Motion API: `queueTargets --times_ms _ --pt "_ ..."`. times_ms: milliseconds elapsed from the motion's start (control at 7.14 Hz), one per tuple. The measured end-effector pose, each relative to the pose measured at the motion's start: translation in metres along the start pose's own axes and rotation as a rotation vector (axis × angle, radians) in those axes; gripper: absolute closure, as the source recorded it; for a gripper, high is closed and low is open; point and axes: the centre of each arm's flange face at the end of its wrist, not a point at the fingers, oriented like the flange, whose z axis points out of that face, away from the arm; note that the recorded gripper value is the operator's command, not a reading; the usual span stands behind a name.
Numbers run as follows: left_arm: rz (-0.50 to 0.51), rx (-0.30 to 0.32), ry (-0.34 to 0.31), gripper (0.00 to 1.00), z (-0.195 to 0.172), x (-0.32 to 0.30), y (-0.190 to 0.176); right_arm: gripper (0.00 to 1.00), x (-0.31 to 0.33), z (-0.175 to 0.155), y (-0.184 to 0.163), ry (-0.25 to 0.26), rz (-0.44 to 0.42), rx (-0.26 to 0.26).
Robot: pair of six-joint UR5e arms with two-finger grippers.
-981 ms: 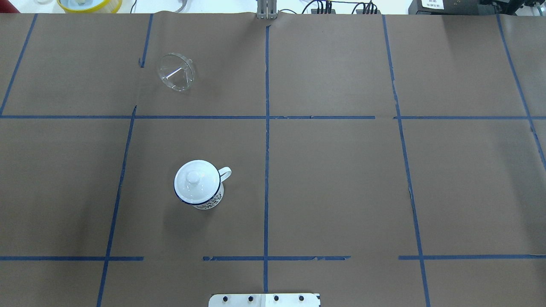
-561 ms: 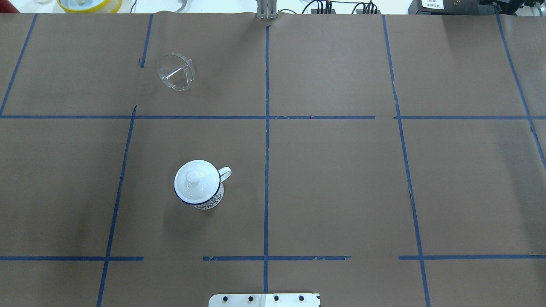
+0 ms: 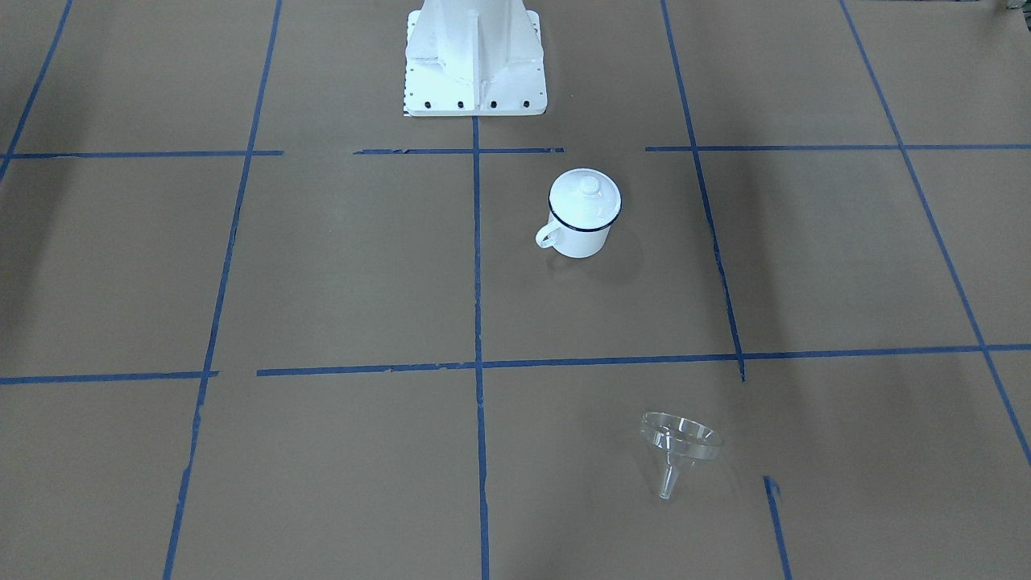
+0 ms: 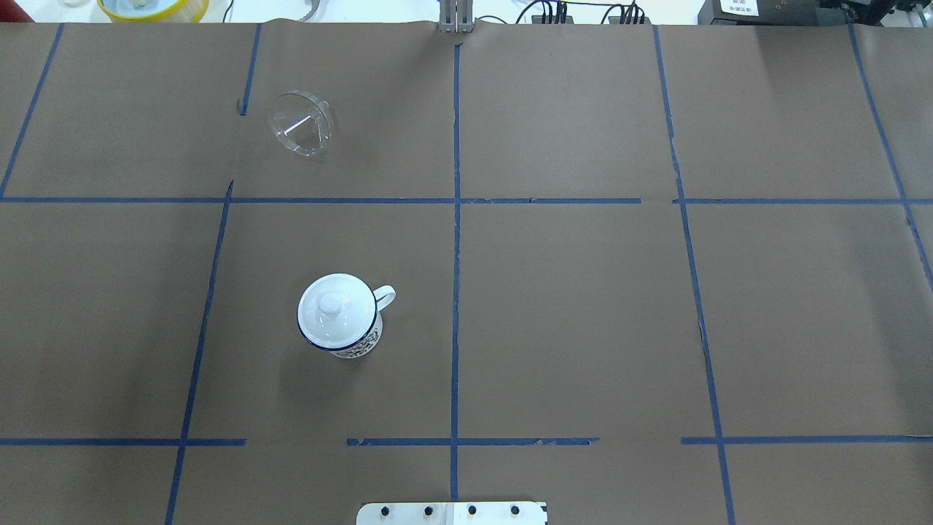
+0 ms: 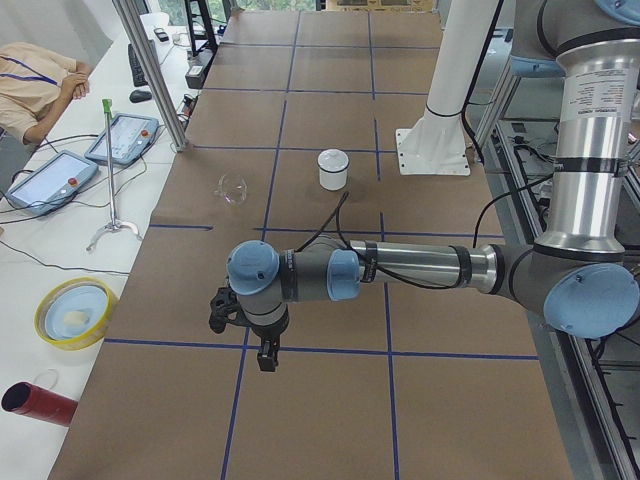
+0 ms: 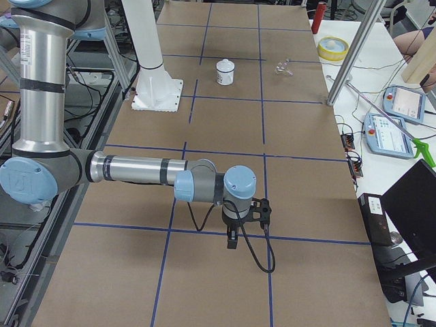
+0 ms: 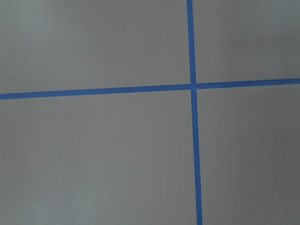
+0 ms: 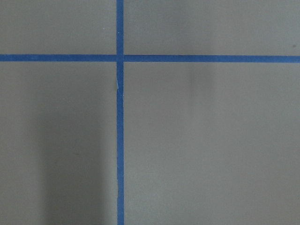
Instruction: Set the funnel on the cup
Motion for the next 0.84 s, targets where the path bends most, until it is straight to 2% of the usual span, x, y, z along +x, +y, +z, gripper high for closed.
queueTargets --times_ms 280,561,841 --pt "0.025 0.024 -0.002 0.0 -0.001 0.001 -0.001 0.0 0.0 0.0 0.0 0.0 0.0 0.0" --pt "0.088 0.12 -0.01 0.0 -0.017 0.025 -0.015 0.0 0.0 0.0 0.0 0.0 0.0 0.0" --pt "0.074 0.139 0.009 0.0 -0.016 0.114 -0.034 0.0 0.0 0.0 0.0 0.0 0.0 0.0"
